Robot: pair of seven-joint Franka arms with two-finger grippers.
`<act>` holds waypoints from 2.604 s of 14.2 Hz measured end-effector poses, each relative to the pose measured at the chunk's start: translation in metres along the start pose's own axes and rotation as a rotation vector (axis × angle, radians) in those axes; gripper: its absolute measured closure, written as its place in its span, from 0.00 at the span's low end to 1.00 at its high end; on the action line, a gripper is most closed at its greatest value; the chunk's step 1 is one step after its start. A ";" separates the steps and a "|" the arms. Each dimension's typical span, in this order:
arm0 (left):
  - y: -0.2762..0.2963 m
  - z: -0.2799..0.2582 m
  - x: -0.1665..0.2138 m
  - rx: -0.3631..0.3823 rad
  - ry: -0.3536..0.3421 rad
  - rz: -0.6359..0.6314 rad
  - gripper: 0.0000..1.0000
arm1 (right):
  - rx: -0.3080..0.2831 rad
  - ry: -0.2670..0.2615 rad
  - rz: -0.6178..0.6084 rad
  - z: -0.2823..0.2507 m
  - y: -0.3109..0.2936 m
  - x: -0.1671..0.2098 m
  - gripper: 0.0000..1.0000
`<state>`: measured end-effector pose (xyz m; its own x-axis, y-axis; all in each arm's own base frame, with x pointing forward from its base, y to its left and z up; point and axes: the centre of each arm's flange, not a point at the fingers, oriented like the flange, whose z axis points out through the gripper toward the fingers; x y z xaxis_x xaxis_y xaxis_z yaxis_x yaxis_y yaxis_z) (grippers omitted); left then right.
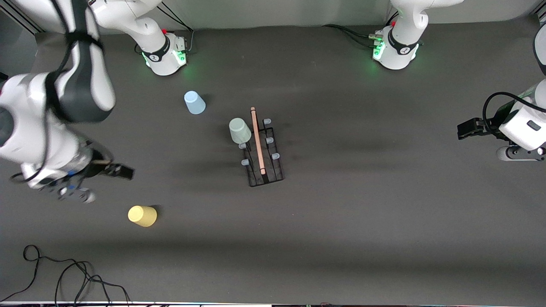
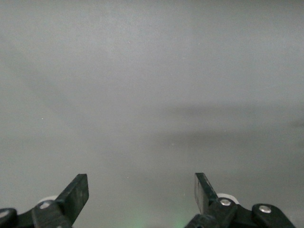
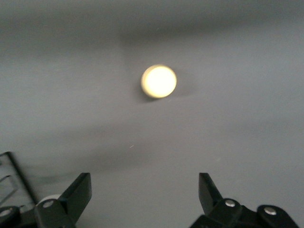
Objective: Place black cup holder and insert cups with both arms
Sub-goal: 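Move the right gripper to the yellow cup and grasp it, then carry the yellow cup to the rack and hang it on a peg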
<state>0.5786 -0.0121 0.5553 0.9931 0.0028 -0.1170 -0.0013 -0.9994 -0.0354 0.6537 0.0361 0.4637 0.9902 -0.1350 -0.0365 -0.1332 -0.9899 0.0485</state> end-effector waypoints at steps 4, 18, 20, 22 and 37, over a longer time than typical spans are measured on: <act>0.000 0.000 0.000 0.000 0.000 0.000 0.00 | 0.030 0.047 -0.081 0.053 0.008 0.036 0.00; 0.000 0.000 0.000 0.000 0.000 0.000 0.00 | 0.014 0.063 -0.156 0.243 0.005 0.068 0.00; 0.000 0.000 0.000 0.000 0.000 0.000 0.00 | 0.012 0.055 -0.154 0.248 0.006 0.066 0.19; 0.000 0.000 0.000 0.000 0.000 0.000 0.00 | 0.016 0.049 -0.151 0.246 0.008 0.065 0.31; -0.001 0.000 0.000 -0.001 0.000 -0.001 0.00 | 0.062 -0.057 0.316 -0.033 -0.163 -0.063 0.31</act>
<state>0.5786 -0.0114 0.5554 0.9931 0.0038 -0.1171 -0.0003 -0.9994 -0.0349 0.6142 0.2078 0.4915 0.8959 -0.4361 -0.0854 -0.4372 -0.8993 0.0053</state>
